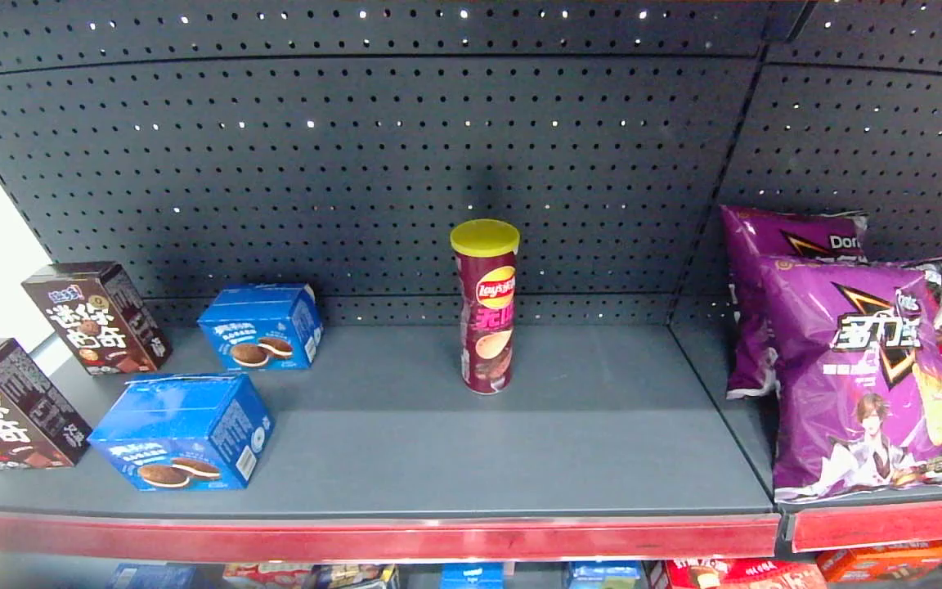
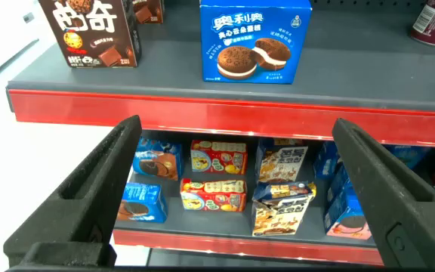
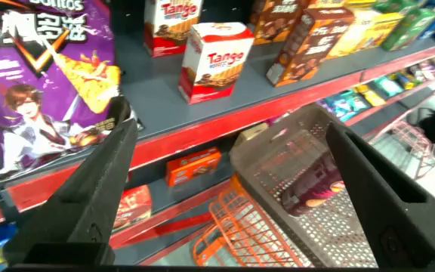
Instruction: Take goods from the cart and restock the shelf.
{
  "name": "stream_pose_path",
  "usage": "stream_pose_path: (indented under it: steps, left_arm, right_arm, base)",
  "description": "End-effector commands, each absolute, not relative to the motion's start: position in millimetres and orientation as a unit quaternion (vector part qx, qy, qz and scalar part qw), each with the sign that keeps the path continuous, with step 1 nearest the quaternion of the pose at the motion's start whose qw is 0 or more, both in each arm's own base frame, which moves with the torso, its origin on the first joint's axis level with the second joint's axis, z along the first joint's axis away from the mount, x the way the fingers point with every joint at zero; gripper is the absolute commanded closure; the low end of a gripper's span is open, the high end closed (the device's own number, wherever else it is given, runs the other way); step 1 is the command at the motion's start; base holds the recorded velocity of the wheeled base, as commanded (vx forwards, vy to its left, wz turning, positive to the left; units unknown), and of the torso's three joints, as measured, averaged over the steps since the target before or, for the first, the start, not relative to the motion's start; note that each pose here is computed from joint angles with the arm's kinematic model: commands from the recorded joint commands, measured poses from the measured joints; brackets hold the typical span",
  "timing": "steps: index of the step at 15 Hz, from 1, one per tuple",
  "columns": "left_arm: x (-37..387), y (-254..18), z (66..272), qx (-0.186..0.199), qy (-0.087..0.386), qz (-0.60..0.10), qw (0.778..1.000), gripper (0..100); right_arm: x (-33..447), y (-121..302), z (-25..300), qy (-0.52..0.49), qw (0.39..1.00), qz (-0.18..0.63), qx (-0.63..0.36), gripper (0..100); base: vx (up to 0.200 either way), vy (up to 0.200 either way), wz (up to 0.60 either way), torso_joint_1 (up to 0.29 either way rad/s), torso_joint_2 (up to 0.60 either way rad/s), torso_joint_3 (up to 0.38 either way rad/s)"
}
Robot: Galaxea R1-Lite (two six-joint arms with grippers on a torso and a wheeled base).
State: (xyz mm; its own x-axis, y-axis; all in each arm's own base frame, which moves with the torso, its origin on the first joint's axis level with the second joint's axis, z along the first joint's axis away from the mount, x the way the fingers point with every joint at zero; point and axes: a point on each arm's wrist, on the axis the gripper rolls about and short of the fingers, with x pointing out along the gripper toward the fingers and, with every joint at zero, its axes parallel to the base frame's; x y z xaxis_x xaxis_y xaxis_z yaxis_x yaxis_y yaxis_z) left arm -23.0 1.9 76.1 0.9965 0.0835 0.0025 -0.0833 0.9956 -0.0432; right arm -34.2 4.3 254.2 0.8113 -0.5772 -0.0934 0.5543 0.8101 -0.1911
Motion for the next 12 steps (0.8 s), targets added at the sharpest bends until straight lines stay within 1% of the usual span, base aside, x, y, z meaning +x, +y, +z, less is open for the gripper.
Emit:
stream_pose_path:
  steps: [1,4,8,12]
  left_arm:
    - [-23,2,76,-0.020,-0.002,0.041,0.999,0]
    - [-23,2,76,-0.018,-0.001,0.037,0.999,0]
    - [-23,2,76,-0.018,-0.001,0.038,0.999,0]
    - [-23,2,76,-0.015,0.000,0.038,0.999,0]
  right_arm:
    - [-39,6,250,0.067,0.947,-0.304,-0.078,0]
    - [-41,7,230,0.082,0.947,-0.296,-0.096,0]
    - [-42,7,222,0.087,0.947,-0.291,-0.103,0]
    - [-42,7,218,0.085,0.948,-0.288,-0.103,0]
  base:
    - [0.000,0.000,0.00,0.000,0.00,0.000]
    - [0.000,0.000,0.00,0.000,0.00,0.000]
    - [-0.200,0.000,0.00,0.012,0.01,0.002]
    - [0.000,0.000,0.00,0.000,0.00,0.000]
